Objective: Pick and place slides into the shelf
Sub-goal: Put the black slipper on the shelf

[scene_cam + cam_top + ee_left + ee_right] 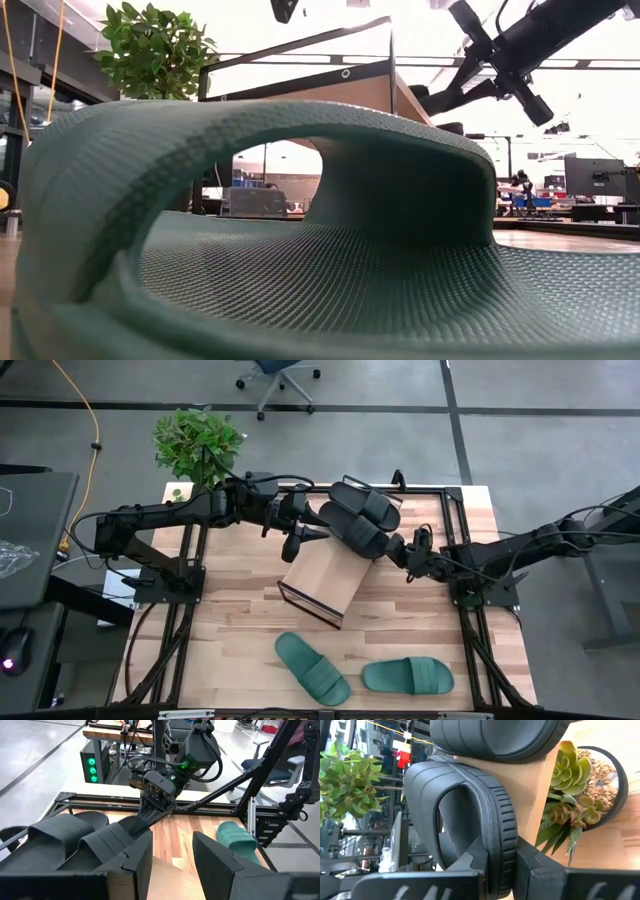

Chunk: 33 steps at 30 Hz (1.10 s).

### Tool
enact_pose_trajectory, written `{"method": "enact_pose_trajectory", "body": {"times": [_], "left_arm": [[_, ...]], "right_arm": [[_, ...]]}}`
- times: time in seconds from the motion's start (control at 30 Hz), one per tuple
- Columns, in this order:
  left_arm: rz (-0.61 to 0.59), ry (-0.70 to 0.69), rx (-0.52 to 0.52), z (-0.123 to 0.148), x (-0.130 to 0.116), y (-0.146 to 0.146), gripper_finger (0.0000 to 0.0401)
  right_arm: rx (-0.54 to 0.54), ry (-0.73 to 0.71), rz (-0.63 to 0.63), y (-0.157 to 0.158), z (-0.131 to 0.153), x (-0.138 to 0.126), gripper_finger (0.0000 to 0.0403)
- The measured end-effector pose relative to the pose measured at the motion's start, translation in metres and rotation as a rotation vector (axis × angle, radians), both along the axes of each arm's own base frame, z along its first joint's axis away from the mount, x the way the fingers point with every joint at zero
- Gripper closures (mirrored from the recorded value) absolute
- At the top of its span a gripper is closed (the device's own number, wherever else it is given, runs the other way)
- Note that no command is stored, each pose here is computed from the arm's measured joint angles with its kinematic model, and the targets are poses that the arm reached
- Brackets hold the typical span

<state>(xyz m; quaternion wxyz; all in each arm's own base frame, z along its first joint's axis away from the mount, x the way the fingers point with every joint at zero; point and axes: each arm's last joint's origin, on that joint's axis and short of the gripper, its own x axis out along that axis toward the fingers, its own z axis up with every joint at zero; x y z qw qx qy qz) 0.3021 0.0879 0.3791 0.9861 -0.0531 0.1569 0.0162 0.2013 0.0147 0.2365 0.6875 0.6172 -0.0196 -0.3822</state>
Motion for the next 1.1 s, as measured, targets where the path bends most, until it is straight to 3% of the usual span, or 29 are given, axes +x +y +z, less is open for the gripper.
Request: {"method": "enact_pose_trajectory", "body": {"times": [0.43, 0.8, 1.1], "left_arm": [[-0.002, 0.016, 0.002, -0.002, -0.001, 0.000, 0.0272], [-0.002, 0.019, 0.001, -0.002, -0.001, 0.000, 0.0272], [-0.002, 0.021, 0.001, -0.002, -0.001, 0.000, 0.0272]], "right_arm": [[0.017, 0.035, -0.036, -0.002, -0.004, -0.003, 0.0376], [0.025, 0.056, -0.049, -0.008, -0.006, -0.004, 0.0305], [0.012, 0.080, -0.029, -0.012, -0.006, -0.003, 0.0276]]}}
